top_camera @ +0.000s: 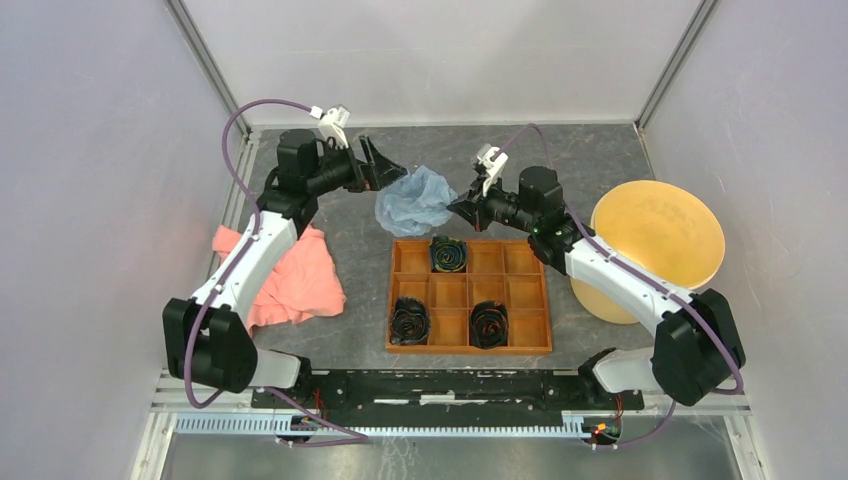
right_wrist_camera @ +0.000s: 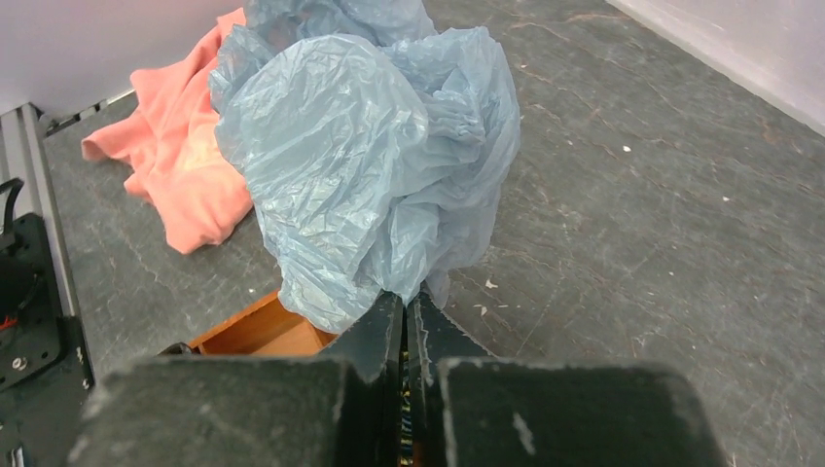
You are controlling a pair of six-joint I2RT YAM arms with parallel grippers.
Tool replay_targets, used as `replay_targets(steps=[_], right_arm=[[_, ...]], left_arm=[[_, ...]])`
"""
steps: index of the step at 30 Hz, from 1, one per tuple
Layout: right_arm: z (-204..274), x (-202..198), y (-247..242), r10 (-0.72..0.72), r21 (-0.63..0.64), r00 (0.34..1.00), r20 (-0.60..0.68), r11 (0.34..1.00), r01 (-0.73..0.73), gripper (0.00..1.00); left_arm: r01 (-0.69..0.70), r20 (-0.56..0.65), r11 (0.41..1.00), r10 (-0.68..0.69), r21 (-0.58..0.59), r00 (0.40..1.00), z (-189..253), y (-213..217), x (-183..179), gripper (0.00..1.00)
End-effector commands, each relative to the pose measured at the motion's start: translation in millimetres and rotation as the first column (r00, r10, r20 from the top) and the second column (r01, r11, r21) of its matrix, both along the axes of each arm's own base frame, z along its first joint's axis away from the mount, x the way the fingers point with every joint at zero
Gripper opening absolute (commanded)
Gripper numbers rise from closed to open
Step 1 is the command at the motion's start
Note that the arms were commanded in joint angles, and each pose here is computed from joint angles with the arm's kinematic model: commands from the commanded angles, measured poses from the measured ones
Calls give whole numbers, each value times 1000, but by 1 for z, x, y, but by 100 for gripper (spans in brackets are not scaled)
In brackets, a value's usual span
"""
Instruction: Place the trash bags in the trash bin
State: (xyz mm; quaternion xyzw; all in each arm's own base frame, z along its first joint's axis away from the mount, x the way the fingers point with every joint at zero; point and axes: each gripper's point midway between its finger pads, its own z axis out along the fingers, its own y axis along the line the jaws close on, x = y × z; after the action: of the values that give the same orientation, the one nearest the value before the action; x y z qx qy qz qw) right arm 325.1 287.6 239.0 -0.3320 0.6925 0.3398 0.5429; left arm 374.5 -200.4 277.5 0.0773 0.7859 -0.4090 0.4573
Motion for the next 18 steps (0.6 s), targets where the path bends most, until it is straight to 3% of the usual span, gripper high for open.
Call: replay_targets(steps=[1, 5, 7, 11, 14, 18], right_arm=[[24, -2, 11, 68, 2, 992, 102, 998, -68, 0], [28, 4, 5, 10, 2, 994, 108, 1000, -11, 0], [29, 7, 0, -21, 1, 993, 112, 1000, 22, 0], [23, 13, -7, -92, -1, 992, 89, 996, 92, 0], [3, 34, -34, -292, -51, 956, 20, 955, 292, 1], [-27, 55, -66, -490, -161, 870, -45, 864, 478, 19]], left_arm=[[42, 36, 999, -41, -12, 999, 11, -6, 1, 98], [44, -25, 999, -44, 5, 999, -3, -8, 6, 75], [38, -19, 999, -38, 9, 999, -2, -6, 6, 68], [-7, 42, 999, 6, 33, 999, 13, 3, 5, 36], [-107, 136, 992, 97, 65, 986, 32, 21, 4, 17], [-271, 255, 961, 249, 55, 934, 58, 50, -3, 2]])
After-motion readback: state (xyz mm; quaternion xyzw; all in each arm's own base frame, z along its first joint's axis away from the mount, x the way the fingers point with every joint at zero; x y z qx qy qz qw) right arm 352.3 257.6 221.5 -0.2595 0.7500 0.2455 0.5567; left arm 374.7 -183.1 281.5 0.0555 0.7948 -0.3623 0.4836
